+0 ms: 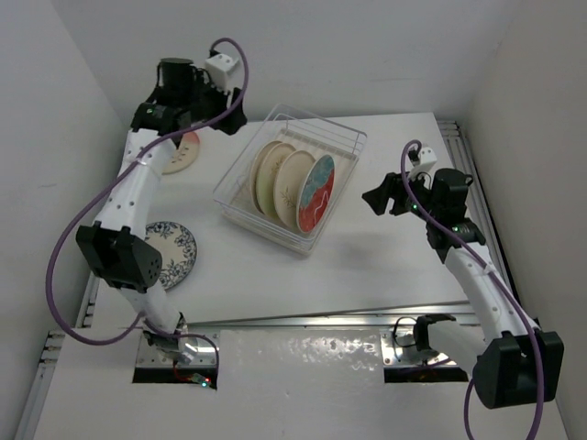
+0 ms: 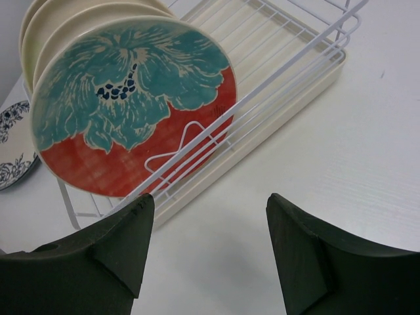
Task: Unload the plates from the dish rack
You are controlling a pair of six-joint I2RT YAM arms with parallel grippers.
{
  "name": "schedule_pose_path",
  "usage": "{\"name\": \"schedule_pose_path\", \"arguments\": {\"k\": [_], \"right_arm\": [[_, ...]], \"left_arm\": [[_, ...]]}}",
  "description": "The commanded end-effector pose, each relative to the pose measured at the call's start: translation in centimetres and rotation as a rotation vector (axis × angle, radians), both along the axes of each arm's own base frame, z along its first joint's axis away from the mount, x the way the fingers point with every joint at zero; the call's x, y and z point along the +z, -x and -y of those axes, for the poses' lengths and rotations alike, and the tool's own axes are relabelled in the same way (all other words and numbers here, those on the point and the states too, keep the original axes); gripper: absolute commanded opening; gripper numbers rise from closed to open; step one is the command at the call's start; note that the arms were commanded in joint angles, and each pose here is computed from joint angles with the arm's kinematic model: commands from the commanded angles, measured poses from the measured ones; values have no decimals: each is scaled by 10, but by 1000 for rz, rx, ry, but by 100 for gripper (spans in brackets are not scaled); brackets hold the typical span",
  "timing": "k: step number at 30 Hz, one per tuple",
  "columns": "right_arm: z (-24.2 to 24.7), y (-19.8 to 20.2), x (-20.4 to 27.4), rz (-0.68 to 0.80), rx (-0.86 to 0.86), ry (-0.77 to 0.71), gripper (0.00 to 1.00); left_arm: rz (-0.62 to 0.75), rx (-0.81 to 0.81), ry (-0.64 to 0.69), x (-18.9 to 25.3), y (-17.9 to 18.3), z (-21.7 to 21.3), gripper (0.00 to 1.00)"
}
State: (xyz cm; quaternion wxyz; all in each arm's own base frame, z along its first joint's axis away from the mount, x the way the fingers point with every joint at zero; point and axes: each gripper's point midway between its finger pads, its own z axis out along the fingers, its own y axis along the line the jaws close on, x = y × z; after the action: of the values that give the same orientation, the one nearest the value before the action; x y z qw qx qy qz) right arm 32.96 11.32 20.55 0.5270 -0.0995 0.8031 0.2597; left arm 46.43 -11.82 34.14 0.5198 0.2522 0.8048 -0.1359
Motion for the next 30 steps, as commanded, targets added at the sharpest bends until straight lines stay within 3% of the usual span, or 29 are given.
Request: {"name": "schedule_pose_path", "arguments": {"k": [1,6,15,18,24,30], "right_arm": [[2,8,3,22,-13,8,68],[6,16,-9,0,-39,7,68],[5,11,-32,-149,-138,-113,65],[1,9,-32,-154,-137,-157,65],[6,10,-36,-146,-141,-109,64],[8,11,-39,-144,-143,-96,64]], "left_arm": [[-117,75,-40,-35,-7,10,60],[-205,22,-88,-72,0,37,55],[-234,-16,-100,-85,12,51,52],[-209,-23,-93,-75,15,53,52],[-66,-12,-80,-17,15,50,51],[-151,-43,-109,-45,32,52,50]]}}
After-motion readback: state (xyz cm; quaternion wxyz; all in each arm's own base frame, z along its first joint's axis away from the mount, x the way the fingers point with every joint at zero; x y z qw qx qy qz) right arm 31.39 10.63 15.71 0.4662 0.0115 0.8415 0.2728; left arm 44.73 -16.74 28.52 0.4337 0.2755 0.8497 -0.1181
